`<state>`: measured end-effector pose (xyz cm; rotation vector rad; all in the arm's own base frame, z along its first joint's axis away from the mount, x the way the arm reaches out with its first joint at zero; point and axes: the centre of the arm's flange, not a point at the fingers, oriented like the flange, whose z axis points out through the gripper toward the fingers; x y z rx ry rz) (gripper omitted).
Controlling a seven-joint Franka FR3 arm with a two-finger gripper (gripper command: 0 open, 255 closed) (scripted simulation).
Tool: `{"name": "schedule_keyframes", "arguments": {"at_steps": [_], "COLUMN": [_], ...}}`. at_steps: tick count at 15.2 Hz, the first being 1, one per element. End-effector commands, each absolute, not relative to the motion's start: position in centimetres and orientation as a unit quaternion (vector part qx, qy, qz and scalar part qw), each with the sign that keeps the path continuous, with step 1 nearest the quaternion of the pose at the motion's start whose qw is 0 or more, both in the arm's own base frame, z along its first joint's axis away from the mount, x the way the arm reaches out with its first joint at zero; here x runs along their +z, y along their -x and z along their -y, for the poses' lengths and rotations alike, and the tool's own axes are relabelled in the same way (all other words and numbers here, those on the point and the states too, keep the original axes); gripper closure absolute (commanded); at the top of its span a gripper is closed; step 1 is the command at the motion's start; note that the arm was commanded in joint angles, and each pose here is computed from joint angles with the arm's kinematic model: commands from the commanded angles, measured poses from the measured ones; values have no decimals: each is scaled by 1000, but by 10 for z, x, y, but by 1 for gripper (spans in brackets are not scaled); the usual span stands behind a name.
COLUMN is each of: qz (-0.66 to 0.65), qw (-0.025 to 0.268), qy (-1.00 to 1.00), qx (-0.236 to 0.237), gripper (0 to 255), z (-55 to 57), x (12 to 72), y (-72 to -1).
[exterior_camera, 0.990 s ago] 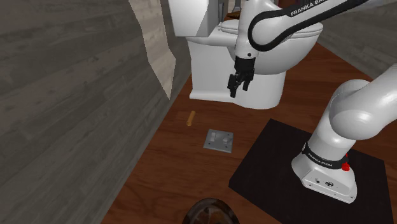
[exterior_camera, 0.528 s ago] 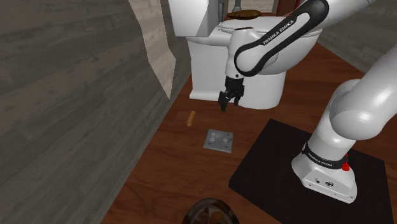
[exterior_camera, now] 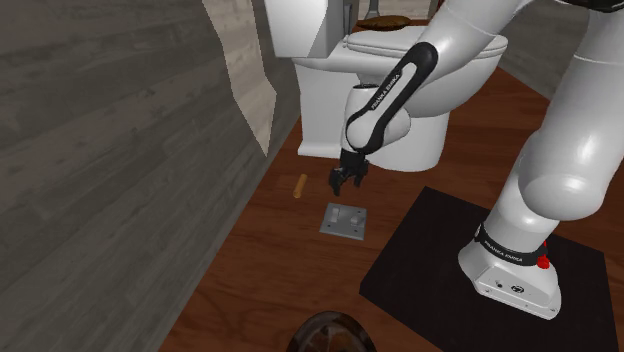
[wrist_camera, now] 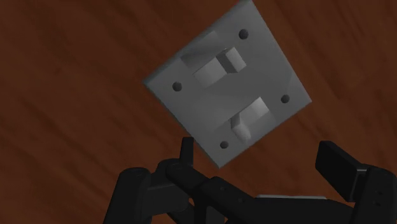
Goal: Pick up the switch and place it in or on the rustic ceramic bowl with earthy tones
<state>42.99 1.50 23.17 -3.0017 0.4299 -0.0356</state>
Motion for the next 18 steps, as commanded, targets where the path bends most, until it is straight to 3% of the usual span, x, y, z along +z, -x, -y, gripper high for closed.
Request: {"name": "schedule_keyframes", "arguments": {"at_steps": [1, 11, 18], "qz": [-152, -164, -164], "qw": [58, 64, 64], "qy": [987, 984, 984], "qx": [-13, -15, -15], "gripper": [0, 0, 0], "z": [-19, -27, -27], "x": [206, 138, 135], "y": [-439, -453, -453]}}
